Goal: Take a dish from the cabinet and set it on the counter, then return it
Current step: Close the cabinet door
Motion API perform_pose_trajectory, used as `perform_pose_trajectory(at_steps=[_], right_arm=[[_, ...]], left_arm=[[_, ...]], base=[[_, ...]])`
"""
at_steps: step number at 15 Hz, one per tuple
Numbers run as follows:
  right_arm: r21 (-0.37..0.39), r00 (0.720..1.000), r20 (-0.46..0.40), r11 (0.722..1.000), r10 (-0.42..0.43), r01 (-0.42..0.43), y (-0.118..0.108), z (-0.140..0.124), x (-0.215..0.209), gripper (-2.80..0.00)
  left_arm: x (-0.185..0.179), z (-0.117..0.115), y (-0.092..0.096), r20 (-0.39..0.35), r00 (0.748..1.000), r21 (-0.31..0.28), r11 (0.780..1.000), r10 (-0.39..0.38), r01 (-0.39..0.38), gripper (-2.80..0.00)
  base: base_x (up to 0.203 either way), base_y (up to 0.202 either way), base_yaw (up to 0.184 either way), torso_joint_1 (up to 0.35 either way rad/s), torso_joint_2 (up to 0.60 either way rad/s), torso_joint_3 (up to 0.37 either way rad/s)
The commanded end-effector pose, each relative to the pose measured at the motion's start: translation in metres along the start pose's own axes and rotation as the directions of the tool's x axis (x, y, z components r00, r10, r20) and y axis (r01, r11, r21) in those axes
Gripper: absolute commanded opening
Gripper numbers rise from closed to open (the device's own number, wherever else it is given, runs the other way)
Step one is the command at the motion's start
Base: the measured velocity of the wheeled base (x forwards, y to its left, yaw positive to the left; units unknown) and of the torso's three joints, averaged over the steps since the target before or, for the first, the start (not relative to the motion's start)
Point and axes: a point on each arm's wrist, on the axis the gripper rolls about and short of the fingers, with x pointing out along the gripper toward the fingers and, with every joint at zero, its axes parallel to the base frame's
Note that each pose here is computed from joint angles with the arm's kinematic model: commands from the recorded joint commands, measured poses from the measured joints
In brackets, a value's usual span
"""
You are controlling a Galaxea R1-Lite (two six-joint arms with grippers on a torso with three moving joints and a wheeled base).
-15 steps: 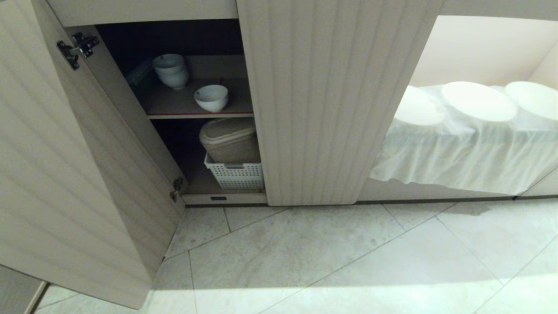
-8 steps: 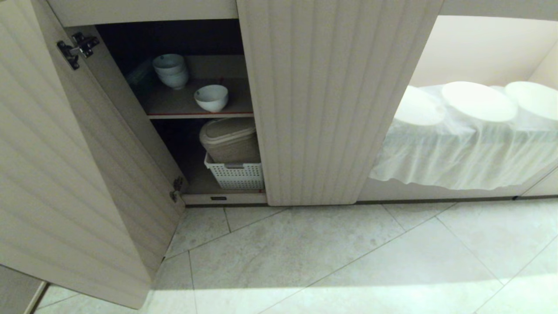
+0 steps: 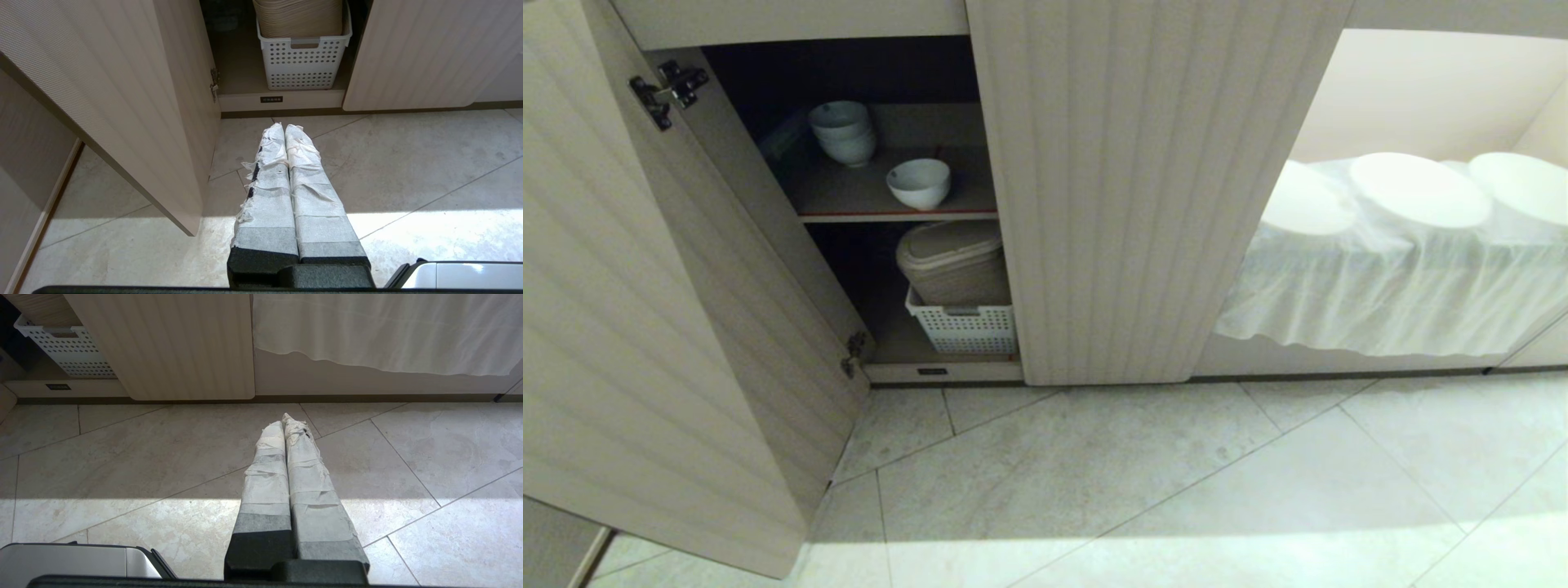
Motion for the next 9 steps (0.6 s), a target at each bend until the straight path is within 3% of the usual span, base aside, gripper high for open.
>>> perform_pose_trajectory(at_steps=[1,6,9], right_arm=[[0.000,1.000,0.000,1.000,0.000,0.000,0.0000,0.0000,0.0000,-2.80],[0.000,1.000,0.000,1.000,0.000,0.000,0.0000,0.0000,0.0000,-2.80],[0.000,1.000,0.000,1.000,0.001,-0.001,0.0000,0.0000,0.0000,-2.80]], left_arm=[[0.0000,0.0001,0.0000,0.001,1.000,0.000,1.000,0.001,-0.001,-2.80],[0.0000,0.0001,0.0001,0.001,1.000,-0.009,1.000,0.004,-0.004,-2.80],[0.0000,0.0001,0.0001,0.001,1.000,-0.011,1.000,0.004,-0.004,-2.80]], base=[[0.000,0.000,0.000,0.000,0.00,0.000],[0.000,0.000,0.000,0.000,0.00,0.000],[0.003,0.134,0.001,0.003,0.00,0.005]])
